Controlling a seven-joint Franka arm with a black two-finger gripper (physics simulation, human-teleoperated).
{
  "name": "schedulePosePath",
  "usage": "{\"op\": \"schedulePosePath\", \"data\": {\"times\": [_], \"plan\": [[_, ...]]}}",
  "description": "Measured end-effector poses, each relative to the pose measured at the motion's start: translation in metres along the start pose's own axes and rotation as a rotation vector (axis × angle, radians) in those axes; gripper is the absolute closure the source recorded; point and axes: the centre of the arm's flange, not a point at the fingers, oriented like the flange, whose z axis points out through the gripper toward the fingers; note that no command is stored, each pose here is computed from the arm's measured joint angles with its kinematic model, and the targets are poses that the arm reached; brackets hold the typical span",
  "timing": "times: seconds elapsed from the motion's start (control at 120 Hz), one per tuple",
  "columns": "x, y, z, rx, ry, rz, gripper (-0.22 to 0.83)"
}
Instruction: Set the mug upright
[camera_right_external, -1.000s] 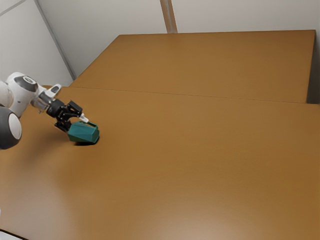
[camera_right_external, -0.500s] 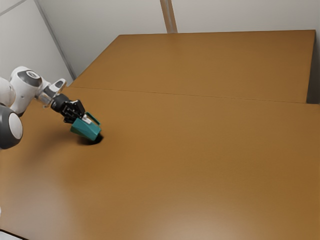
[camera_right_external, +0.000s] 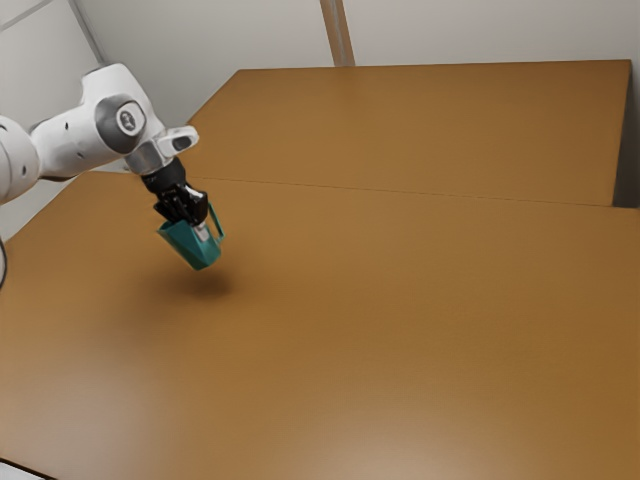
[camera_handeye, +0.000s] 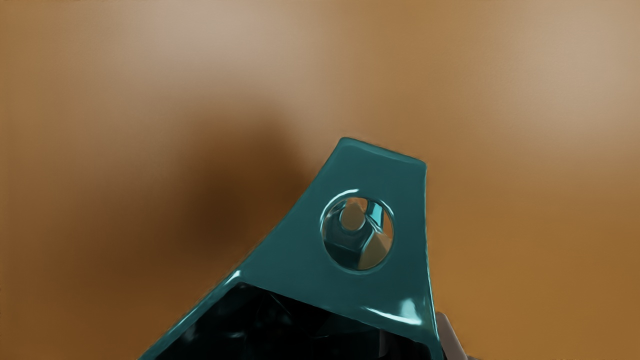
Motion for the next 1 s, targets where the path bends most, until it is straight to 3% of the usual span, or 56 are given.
{"op": "schedulePosePath", "data": {"times": [0.158,0.408,0.725,1.0], "plan": [[-0.022,0.053,0.004,0.140,0.055,-0.004,0.78],[-0.039,0.107,0.027,0.186,0.102,-0.104,0.78],[-0.042,0.159,0.075,0.183,0.077,-0.210,0.78],[-0.036,0.085,0.094,0.166,0.062,-0.457,0.78]]}}
